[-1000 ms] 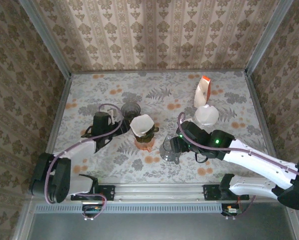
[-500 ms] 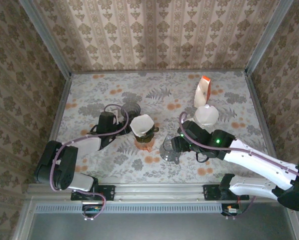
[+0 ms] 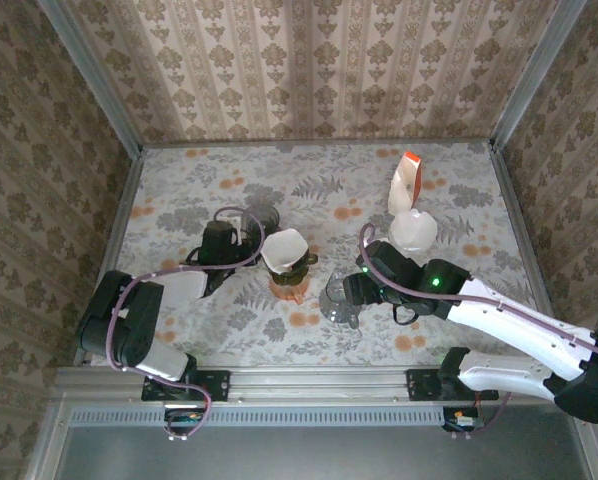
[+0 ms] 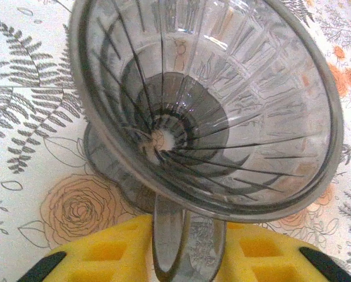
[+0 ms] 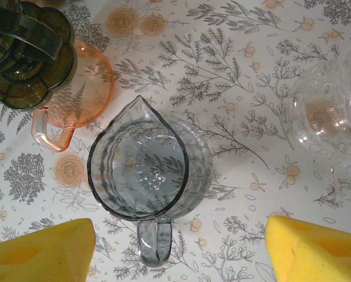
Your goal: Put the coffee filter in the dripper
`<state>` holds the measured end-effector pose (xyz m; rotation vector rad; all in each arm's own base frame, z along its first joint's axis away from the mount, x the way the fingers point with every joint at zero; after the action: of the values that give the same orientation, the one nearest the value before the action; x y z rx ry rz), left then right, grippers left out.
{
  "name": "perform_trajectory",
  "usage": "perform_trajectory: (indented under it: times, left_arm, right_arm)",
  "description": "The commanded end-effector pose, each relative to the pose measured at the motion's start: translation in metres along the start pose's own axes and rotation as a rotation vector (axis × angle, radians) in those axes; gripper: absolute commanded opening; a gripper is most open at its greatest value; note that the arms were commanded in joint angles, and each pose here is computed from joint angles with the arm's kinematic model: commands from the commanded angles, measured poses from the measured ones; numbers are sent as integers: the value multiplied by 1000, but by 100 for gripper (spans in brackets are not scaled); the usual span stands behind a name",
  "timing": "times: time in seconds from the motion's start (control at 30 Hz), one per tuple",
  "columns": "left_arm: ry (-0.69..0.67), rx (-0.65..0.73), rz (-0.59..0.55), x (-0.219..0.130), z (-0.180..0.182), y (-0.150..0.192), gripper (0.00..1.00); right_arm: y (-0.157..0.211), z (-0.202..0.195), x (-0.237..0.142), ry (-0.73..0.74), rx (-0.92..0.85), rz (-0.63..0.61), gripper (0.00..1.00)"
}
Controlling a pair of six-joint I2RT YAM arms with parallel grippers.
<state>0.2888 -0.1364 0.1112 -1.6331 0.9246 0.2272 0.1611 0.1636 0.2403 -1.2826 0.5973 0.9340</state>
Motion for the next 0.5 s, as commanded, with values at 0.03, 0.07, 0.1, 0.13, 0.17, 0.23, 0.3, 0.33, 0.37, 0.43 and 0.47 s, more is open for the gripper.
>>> perform_trajectory:
  times: [0.03, 0.07, 0.1, 0.13, 0.17, 0.23, 0.3, 0.33, 0.37, 0.43, 0.47]
  left_arm:
    - [-46, 31, -51, -7, -1, -15, 24]
    - [-56, 30, -49, -8, 0, -15, 22]
    - [-72, 29, -47, -10, 1, -16, 19]
    - [-79, 29, -48, -12, 1, -17, 17]
    - [-87, 34, -52, -14, 1, -18, 16]
    - [-108, 36, -50, -19, 2, -19, 12]
    - [-139, 30, -49, -25, 3, -22, 10]
    - [-146, 30, -53, -30, 3, -23, 10]
    - [-159, 32, -59, -35, 3, -25, 9]
    - [-189, 27, -63, -46, 3, -29, 5]
    - [-201, 28, -70, -54, 2, -33, 3]
  right_arm:
    - [1, -3, 2, 5, 1, 6, 78]
    - [0, -3, 2, 5, 3, 5, 78]
    - [0, -4, 2, 6, 5, 2, 78]
    - [-1, -4, 2, 6, 7, 1, 78]
    - [-1, -4, 1, 5, 8, -2, 78]
    - [-2, -4, 0, 7, 8, -5, 78]
    - [-3, -5, -1, 13, 10, -11, 78]
    - [-4, -5, -2, 13, 12, -16, 78]
    - [-5, -6, -3, 15, 15, -22, 78]
    - [-7, -7, -6, 17, 20, -38, 78]
    - [-8, -7, -7, 20, 21, -45, 78]
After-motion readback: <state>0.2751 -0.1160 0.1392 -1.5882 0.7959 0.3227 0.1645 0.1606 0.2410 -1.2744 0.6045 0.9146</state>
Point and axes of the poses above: each hand's point on the last joint's axis, 136 mm out from that joint toward the fingers, its own x axis out along the fingers, its own z axis along the line the jaws close on, y = z × x, the point moved 8 cm from there along -x, back along the fingers, and after that the axes turned 9 degrees about x, right-handed, at the moved point
